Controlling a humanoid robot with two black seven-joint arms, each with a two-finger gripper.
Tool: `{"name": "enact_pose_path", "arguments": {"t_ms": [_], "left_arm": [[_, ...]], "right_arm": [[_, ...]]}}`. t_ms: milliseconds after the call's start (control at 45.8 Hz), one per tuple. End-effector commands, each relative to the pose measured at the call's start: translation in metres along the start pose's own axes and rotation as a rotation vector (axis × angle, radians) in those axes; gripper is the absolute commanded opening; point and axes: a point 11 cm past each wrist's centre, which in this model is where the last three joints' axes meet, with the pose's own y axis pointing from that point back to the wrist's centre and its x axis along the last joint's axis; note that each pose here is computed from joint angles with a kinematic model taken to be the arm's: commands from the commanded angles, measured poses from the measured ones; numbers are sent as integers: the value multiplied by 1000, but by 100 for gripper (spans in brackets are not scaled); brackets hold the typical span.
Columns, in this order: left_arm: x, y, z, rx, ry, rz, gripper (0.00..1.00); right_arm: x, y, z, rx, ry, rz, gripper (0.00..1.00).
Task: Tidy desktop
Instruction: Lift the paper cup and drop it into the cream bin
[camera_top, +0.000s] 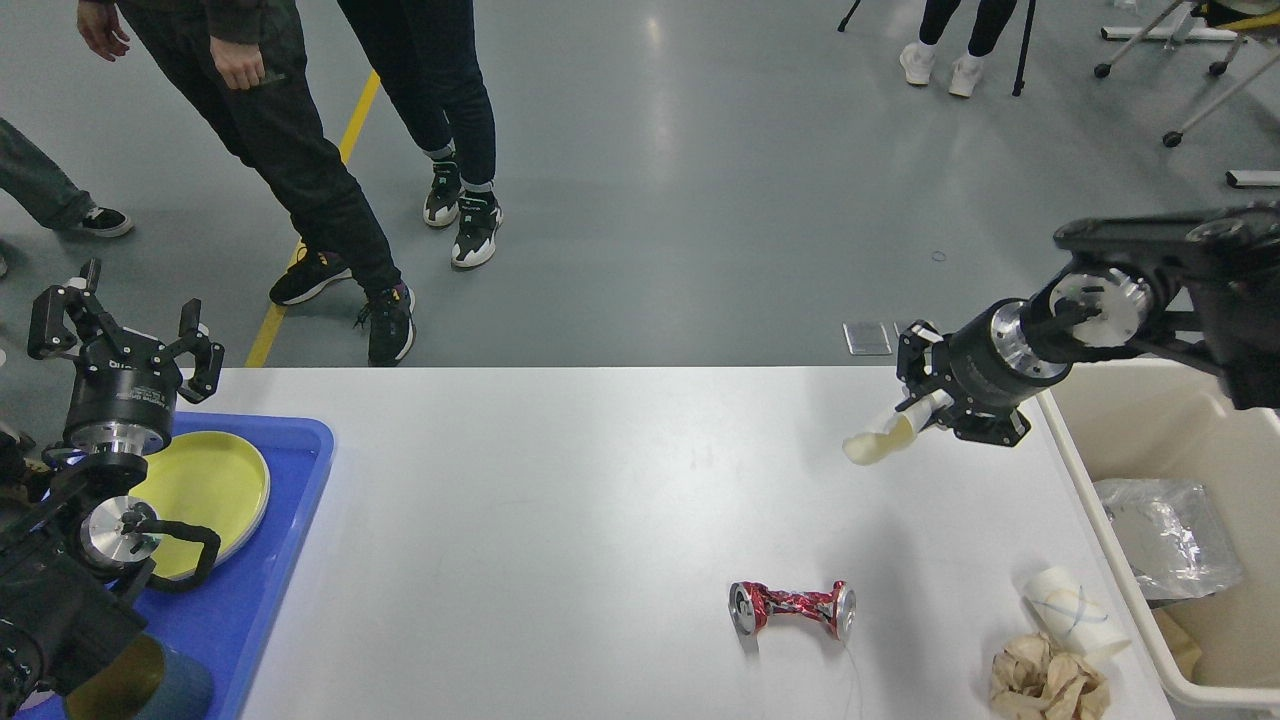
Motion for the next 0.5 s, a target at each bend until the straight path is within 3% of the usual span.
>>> {"name": "enact_pose_path", "arguments": {"t_ms": [0,153,262,350,481], "left_arm": [[0,0,0,0,0,0,96],[0,0,0,0,1,-1,96],[0,0,0,0,0,0,96],[0,0,0,0,0,0,96],[0,0,0,0,0,0,96]], "right_arm": [[5,64,-37,113,78,7,0],[7,148,-78,265,182,44,0],[-1,184,-91,323,241,54,0],[8,185,-86,307,228,90,0],[50,154,-49,205,87,188,0]]}}
